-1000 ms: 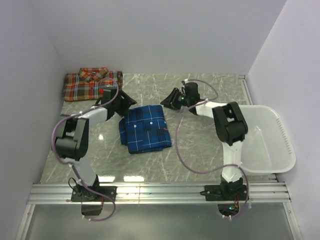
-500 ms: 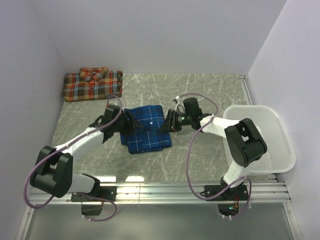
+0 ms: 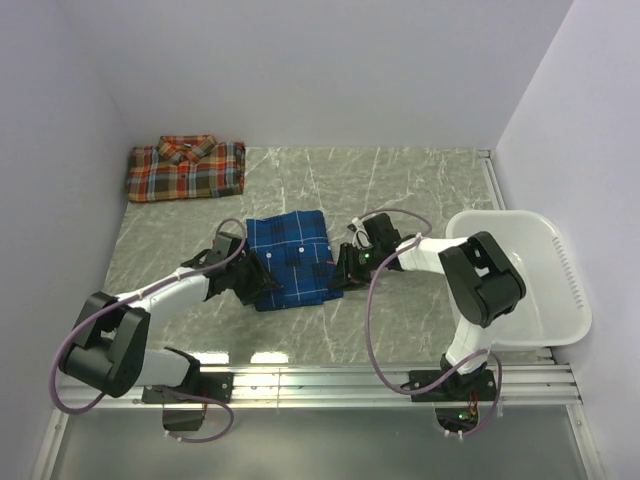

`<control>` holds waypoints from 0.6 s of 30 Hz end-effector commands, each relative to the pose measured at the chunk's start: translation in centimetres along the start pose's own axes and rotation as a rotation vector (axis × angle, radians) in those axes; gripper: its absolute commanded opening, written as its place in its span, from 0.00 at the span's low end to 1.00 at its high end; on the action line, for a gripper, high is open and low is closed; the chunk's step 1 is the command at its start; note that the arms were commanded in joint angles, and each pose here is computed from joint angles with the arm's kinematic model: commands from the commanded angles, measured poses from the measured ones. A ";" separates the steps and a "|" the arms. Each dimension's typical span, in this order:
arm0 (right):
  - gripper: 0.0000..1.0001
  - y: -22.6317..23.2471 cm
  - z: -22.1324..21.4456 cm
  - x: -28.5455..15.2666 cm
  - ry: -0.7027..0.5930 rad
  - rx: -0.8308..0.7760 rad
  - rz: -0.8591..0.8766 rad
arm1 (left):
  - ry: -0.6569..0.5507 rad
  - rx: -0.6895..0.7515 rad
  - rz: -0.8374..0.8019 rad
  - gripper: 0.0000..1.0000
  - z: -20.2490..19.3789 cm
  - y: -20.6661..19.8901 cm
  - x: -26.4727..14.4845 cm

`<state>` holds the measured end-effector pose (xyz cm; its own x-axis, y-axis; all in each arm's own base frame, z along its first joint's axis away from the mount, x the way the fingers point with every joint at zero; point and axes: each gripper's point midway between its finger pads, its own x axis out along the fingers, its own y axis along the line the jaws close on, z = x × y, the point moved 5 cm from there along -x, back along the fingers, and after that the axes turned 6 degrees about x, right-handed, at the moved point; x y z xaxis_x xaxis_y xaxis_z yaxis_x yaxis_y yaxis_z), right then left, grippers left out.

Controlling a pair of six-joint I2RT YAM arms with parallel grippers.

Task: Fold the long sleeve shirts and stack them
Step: Fold the shirt

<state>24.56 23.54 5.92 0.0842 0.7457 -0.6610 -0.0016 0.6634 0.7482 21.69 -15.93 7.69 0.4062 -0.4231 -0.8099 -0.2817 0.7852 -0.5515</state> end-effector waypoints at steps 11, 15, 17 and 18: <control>0.41 2.2 2.7 -3.7 -0.151 -0.196 -0.191 | -0.235 0.044 0.192 0.71 5.0 -0.9 -4.0; 0.41 2.5 2.6 -2.0 -0.097 -0.218 -0.213 | -0.233 0.052 0.235 0.66 6.6 -1.1 -2.2; 0.41 2.1 2.0 -1.1 -0.059 -0.217 -0.237 | -0.212 0.064 0.278 0.63 7.1 -0.5 -0.8; 0.41 2.5 1.6 -0.6 -0.040 -0.237 -0.234 | -0.218 0.068 0.279 0.62 7.7 -0.9 -0.6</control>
<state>27.00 23.77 8.91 0.1988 0.6021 -0.7733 -0.1694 0.7982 0.5780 26.64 -13.29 10.10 0.4832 -0.1368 -0.8647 -0.3624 0.8679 -0.3398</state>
